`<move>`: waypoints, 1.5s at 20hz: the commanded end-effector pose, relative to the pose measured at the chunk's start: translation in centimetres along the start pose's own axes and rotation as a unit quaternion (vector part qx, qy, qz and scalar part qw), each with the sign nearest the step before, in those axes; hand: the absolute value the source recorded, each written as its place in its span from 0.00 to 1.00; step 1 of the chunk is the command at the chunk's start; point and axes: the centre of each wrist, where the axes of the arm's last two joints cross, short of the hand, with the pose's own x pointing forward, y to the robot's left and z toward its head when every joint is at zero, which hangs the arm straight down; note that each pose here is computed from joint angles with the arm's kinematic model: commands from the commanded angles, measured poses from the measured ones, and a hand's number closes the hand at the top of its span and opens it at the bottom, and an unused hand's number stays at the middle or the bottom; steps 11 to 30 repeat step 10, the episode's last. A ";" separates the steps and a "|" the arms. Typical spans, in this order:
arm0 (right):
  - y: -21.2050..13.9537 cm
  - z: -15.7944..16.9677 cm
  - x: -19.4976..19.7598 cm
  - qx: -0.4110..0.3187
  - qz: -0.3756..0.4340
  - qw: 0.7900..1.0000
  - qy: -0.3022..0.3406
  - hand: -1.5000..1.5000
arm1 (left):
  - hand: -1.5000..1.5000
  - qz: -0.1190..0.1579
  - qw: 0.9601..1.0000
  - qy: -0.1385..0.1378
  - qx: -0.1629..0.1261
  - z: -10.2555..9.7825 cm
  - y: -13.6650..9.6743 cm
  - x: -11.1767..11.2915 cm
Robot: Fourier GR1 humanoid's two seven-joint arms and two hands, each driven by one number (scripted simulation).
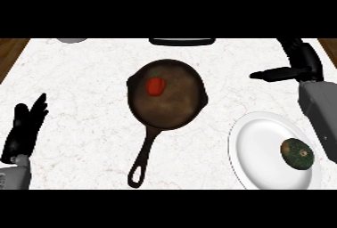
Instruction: Pick the bell pepper from the plate and place it in the pan
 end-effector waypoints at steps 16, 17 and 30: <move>-13.4 4.5 -0.3 0.019 0.019 1.000 -0.015 0.00 | 0.50 0.005 1.000 -0.004 0.001 -0.3 0.3 2.5; -13.4 4.5 -0.3 0.019 0.019 1.000 -0.015 0.00 | 0.50 0.005 1.000 -0.004 0.001 -0.3 0.3 2.5; -13.4 4.5 -0.3 0.019 0.019 1.000 -0.015 0.00 | 0.50 0.005 1.000 -0.004 0.001 -0.3 0.3 2.5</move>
